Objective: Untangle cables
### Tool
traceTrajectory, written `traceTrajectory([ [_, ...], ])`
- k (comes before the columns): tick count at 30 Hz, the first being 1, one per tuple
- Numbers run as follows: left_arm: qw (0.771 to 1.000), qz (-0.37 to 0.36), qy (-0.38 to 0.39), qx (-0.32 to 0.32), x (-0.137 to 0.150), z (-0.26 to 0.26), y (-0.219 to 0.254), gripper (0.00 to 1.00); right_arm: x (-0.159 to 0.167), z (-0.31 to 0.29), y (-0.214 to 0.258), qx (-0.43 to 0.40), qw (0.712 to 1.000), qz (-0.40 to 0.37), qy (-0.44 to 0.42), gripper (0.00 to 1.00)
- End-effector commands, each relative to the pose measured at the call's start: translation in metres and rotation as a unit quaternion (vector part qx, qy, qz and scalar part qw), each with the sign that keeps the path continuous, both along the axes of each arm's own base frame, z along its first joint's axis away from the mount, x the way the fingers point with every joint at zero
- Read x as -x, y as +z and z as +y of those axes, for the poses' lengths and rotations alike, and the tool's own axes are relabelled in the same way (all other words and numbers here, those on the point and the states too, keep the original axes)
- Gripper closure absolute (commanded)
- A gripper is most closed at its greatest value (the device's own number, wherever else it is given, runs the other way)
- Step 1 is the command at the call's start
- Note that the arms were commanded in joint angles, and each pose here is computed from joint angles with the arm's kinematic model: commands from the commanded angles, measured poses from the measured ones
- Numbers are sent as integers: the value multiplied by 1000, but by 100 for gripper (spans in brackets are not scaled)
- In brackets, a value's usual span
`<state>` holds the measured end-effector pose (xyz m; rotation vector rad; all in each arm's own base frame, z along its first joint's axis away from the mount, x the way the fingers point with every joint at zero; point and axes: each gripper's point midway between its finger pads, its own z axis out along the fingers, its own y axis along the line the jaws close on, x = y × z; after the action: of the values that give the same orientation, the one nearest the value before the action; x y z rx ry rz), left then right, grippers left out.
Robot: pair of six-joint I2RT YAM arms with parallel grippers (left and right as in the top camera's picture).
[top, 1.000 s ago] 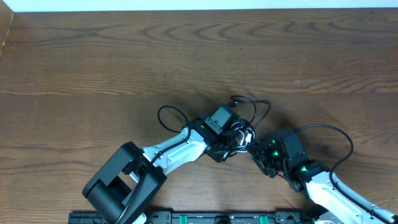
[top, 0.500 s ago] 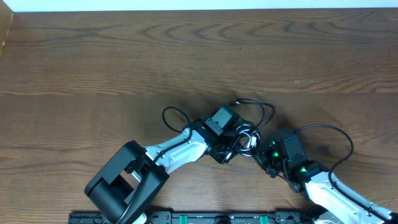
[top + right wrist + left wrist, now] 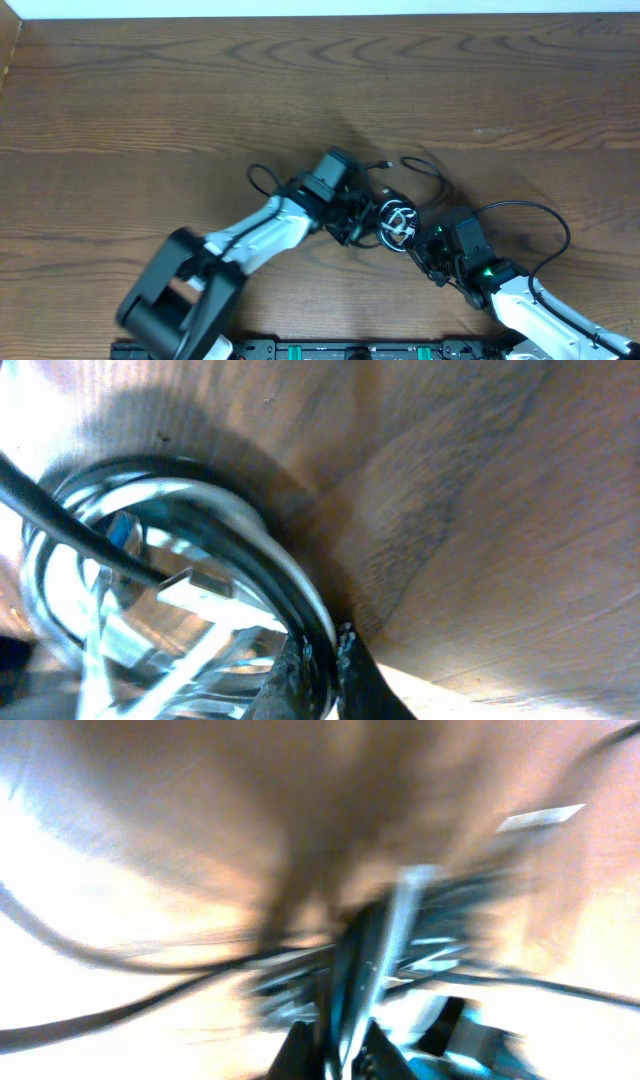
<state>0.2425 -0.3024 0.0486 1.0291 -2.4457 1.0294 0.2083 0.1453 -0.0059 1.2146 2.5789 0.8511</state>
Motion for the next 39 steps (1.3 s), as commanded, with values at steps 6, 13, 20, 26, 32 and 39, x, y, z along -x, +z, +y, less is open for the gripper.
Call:
traceTrajectory([
  [6, 990, -112, 44, 77, -52, 21, 80, 92, 28, -24, -31, 53, 997, 52, -12, 98],
  [13, 970, -197, 91, 105, -89, 54, 125, 93, 28, -24, -31, 53, 997, 52, -12, 98],
  [20, 966, -252, 6, 63, -72, 60, 115, 91, 27, -24, -31, 52, 997, 52, -12, 99],
  [26, 985, -174, -21, 6, -40, 75, 79, 39, 27, -24, -31, 52, 997, 52, -12, 98],
  [32, 992, -108, -54, -21, -2, 70, 62, 33, 27, -23, -31, 50, 997, 50, -12, 99],
  [39, 998, -48, -40, -31, 25, 47, 57, 23, 26, -22, -30, 48, 998, 50, -11, 99],
])
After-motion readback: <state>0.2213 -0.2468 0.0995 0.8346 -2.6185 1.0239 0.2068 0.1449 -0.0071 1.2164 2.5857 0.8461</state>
